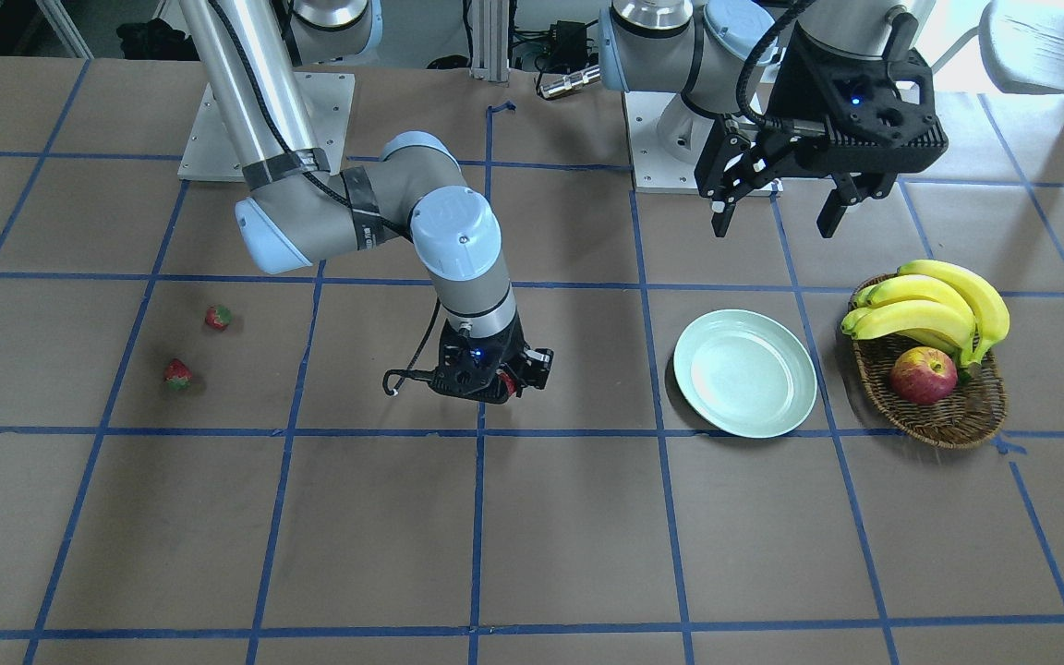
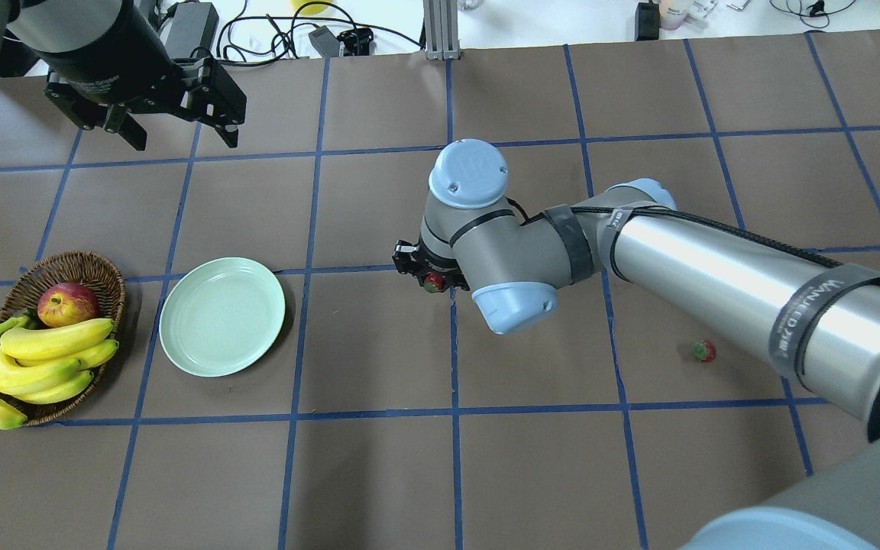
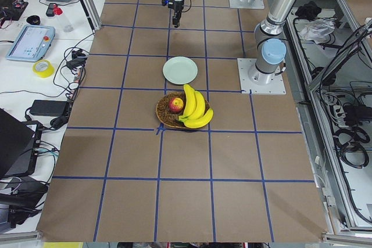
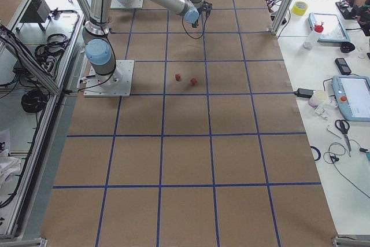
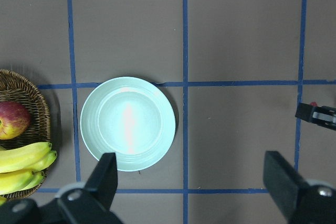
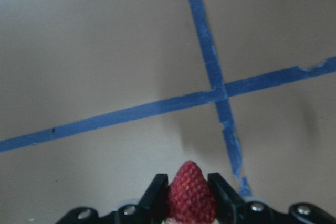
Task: Collect all strawberries into plate
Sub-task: 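Carry the strawberry toward the plate and set it down mid-table with right gripper, then move the right gripper to a second strawberry while the left reaches the placed one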
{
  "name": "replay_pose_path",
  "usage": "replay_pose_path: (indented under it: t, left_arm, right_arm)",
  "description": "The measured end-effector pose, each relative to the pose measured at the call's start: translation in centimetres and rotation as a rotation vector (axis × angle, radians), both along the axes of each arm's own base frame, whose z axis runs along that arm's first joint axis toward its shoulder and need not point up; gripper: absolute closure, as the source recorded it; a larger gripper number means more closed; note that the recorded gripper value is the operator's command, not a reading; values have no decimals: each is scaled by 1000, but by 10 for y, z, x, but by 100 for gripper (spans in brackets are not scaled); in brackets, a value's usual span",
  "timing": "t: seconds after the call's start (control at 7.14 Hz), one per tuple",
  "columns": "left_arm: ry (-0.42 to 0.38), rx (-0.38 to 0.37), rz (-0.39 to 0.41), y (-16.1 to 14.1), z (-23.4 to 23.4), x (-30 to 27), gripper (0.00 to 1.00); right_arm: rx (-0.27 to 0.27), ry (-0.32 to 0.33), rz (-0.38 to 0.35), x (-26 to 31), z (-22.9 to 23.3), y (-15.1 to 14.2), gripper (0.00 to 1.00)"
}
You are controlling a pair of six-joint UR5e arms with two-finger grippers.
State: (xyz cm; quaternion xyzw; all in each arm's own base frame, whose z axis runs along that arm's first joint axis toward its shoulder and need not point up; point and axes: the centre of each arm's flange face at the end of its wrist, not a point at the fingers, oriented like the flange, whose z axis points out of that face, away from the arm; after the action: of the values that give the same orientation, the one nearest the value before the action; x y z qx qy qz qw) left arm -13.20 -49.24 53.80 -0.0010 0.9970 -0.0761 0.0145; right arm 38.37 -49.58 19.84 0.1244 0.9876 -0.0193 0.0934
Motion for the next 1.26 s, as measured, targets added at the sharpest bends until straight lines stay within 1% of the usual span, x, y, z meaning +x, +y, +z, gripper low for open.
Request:
replay_pose_path:
  t: [0.14,0.28,0.56,0.84,0.98,1.12,1.26]
  left_arm:
    - [0,0,0,0,0,0,0]
    - [0,0,0,0,0,0,0]
    - [0,0,-2,0,0,0,0]
    - [0,1,-4,0,-1,0,0]
    - [0,2,-7,-1,-2,-1,0]
    - [0,2,-8,-2,-4,-2,0]
    - [3,4,-10,-4,-7,-4,0]
  right_arm:
    - [6,1,4,10,-7,-1,11]
    - [12,6,8,13,-12,0,0]
    - [15,20,14,12,-15,2,0]
    - [3,33,52,2,2,-1,0]
    - [3,64,78,-22,23,-8,0]
    - [12,108,96,-65,47,-15,0]
    - [18,141,110,-111,67,-16,0]
